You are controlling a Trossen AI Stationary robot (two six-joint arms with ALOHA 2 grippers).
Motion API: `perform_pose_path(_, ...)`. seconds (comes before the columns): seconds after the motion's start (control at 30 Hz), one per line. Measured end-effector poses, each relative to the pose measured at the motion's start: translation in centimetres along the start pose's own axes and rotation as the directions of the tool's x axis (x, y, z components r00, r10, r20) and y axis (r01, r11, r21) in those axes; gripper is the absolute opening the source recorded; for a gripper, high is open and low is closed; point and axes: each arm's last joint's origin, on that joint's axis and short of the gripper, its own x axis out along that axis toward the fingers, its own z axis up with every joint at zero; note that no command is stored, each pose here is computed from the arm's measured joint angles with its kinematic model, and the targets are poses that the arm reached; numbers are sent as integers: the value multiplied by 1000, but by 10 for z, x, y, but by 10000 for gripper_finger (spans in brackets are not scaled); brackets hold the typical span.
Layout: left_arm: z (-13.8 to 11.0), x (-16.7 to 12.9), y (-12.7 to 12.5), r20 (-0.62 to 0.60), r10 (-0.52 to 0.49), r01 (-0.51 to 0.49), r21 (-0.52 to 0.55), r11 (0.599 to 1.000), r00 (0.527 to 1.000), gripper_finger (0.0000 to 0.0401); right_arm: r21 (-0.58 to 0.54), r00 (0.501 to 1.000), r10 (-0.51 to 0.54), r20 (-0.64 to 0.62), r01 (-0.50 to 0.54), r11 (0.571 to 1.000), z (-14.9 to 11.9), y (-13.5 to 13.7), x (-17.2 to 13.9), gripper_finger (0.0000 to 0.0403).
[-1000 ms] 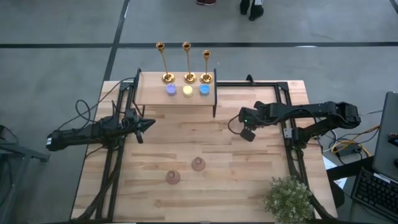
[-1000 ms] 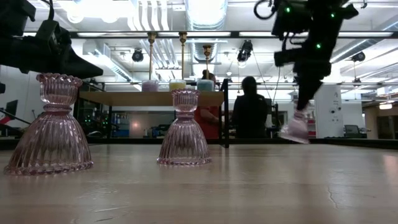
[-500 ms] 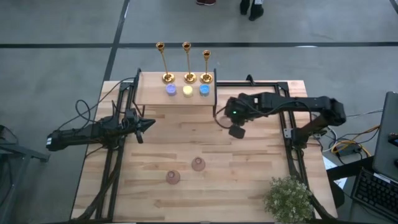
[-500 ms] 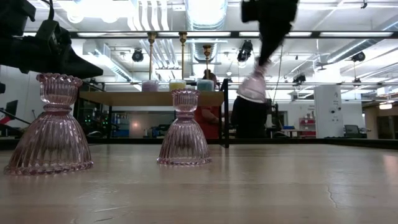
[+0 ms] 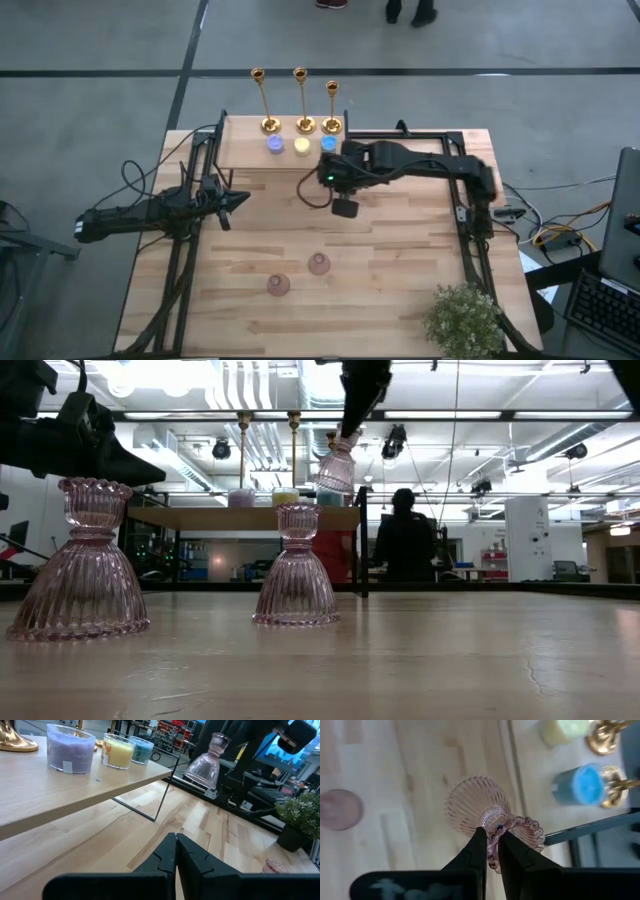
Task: Pick & Place candle stick holders
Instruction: Put the top pink candle holder on the shelf
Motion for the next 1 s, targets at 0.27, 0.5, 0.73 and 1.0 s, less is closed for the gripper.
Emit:
perform_pose_path(0.27, 0, 0, 0, 0, 0, 0, 0, 1000, 1000, 12, -30, 991, -105, -87, 103, 994, 24, -3, 18, 17)
perform_pose_path(0.5, -1, 0, 0, -7, 1, -1, 2, 1000, 1000, 12, -6, 978, -172, -118, 173, 985, 20, -8, 23, 17)
perform_pose_path(0.73, -2, 0, 0, -22, 5, -5, 6, 1000, 1000, 12, 41, 980, -189, -68, 192, 980, 26, -20, 22, 17)
perform_pose_path(1.0, -2, 0, 1, -23, 6, -6, 7, 1000, 1000, 12, 73, 975, -200, -95, 208, 975, 25, -38, 31, 31)
